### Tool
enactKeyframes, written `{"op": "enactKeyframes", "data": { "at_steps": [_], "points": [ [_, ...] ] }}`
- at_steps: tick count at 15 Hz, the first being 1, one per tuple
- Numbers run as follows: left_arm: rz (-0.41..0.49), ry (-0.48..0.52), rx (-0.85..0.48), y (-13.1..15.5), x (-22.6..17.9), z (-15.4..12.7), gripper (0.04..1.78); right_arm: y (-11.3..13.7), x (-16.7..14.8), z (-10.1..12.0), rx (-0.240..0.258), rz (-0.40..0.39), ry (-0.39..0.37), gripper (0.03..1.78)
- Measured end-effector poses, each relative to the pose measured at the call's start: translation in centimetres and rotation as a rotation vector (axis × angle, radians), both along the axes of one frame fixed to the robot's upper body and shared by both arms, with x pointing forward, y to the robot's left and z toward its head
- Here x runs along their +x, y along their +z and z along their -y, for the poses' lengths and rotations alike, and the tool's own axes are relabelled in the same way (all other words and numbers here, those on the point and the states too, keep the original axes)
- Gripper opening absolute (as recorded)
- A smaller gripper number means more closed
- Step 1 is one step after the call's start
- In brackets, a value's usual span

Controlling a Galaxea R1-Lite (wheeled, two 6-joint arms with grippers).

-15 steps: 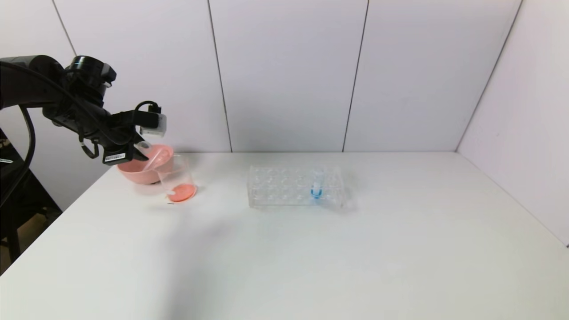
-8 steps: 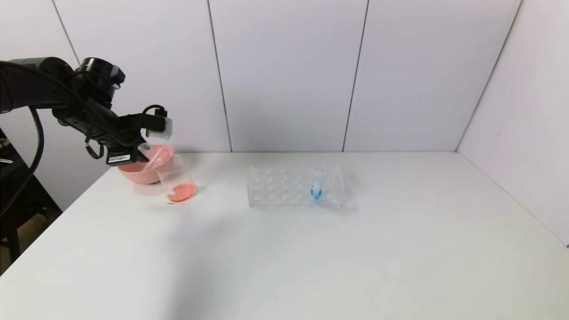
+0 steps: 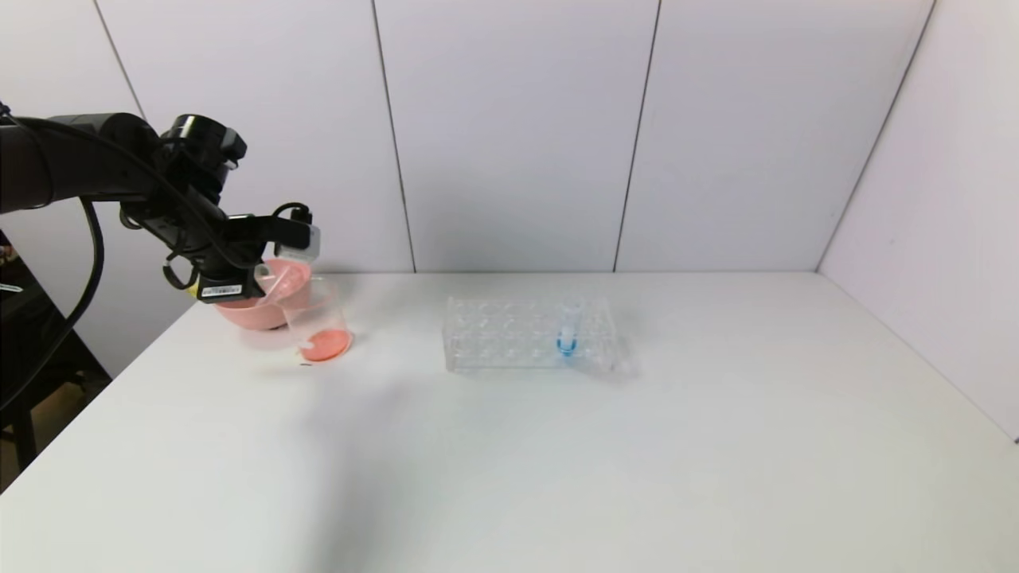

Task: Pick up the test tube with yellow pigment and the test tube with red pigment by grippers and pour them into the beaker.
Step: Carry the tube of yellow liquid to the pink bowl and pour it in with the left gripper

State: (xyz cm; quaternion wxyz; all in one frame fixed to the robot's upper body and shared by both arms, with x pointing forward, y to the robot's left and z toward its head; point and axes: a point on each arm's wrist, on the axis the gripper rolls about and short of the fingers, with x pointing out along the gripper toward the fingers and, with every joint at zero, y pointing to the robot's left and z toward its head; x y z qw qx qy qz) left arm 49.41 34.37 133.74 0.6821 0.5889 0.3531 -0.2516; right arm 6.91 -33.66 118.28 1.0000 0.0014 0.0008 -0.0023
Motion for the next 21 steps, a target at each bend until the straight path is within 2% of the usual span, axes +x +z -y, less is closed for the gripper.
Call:
{"op": "enactKeyframes", "data": {
  "at_steps": [21],
  "points": [
    [0.003, 0.016, 0.086, -0.8, 0.8, 1.9, 0.45, 0.0, 0.0, 0.0, 0.000, 0.000, 0.000, 1.70]
  ]
}}
